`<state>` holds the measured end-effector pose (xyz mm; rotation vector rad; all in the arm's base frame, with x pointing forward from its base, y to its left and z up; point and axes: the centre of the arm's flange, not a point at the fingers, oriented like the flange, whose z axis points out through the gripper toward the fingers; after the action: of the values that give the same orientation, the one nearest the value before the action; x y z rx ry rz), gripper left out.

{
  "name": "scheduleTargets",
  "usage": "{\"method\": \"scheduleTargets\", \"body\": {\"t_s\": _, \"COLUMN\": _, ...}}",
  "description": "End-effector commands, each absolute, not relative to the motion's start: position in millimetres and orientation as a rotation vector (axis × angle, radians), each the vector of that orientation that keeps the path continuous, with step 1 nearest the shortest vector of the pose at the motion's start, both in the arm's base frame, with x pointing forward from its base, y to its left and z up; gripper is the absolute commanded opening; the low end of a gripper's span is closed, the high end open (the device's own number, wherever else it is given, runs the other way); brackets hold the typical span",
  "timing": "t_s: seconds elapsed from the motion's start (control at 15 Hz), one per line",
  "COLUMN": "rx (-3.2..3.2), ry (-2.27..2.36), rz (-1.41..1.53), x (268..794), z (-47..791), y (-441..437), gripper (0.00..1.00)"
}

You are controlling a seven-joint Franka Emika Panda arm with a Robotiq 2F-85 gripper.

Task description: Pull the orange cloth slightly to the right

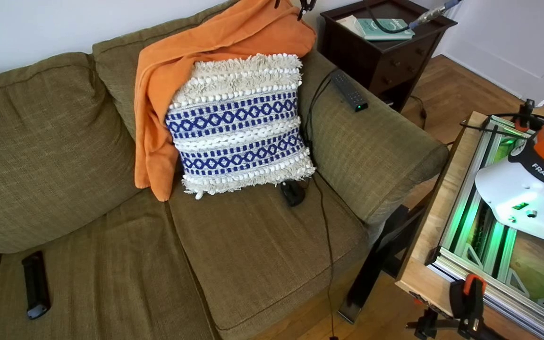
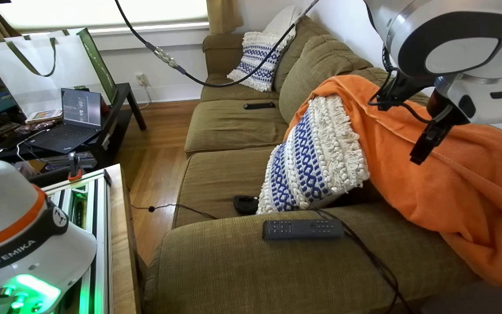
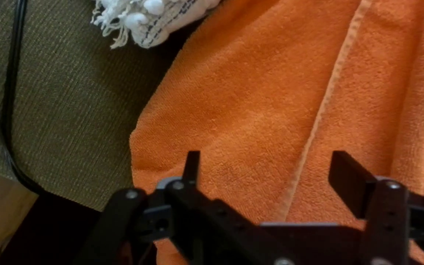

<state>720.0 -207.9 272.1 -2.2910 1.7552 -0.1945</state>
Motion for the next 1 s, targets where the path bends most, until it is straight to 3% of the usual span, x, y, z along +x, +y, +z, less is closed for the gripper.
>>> {"method": "scheduleTargets", "body": {"t_s": 0.0, "rx": -2.203, "ry": 1.797, "rz": -0.225, "x": 741.7, "z": 261.3, "y": -214.2, "gripper": 0.57}}
{"method": "scheduleTargets", "body": {"t_s": 0.2, "rx": -2.176, "ry": 1.82, "rz": -0.244, "x": 748.2, "z": 257.7, "y": -215.5, "gripper": 0.33}}
{"method": "scheduleTargets", "body": {"t_s": 0.4, "rx": -2.155, "ry": 1.832, "rz": -0.26, "x": 754.2, "z": 252.7, "y": -218.8, "gripper": 0.29}}
{"method": "scheduleTargets", "body": {"t_s": 0.47, "rx": -2.144, "ry": 1.836, "rz": -0.268, "x": 756.6, "z": 251.3, "y": -220.5, "gripper": 0.31}}
{"method": "scheduleTargets", "body": {"t_s": 0.6, "rx": -2.122, "ry": 1.84, "rz": -0.273, "x": 759.8, "z": 248.4, "y": -222.5, "gripper": 0.5}}
{"method": "scheduleTargets", "body": {"t_s": 0.73, "rx": -2.104, "ry": 1.845, "rz": -0.274, "x": 762.7, "z": 245.4, "y": -224.6, "gripper": 0.61}}
{"method": "scheduleTargets", "body": {"t_s": 0.87, "rx": -2.092, "ry": 1.852, "rz": -0.274, "x": 764.6, "z": 242.6, "y": -226.9, "gripper": 0.49}}
{"method": "scheduleTargets", "body": {"t_s": 0.93, "rx": -2.087, "ry": 1.855, "rz": -0.275, "x": 765.2, "z": 242.0, "y": -227.6, "gripper": 0.32}}
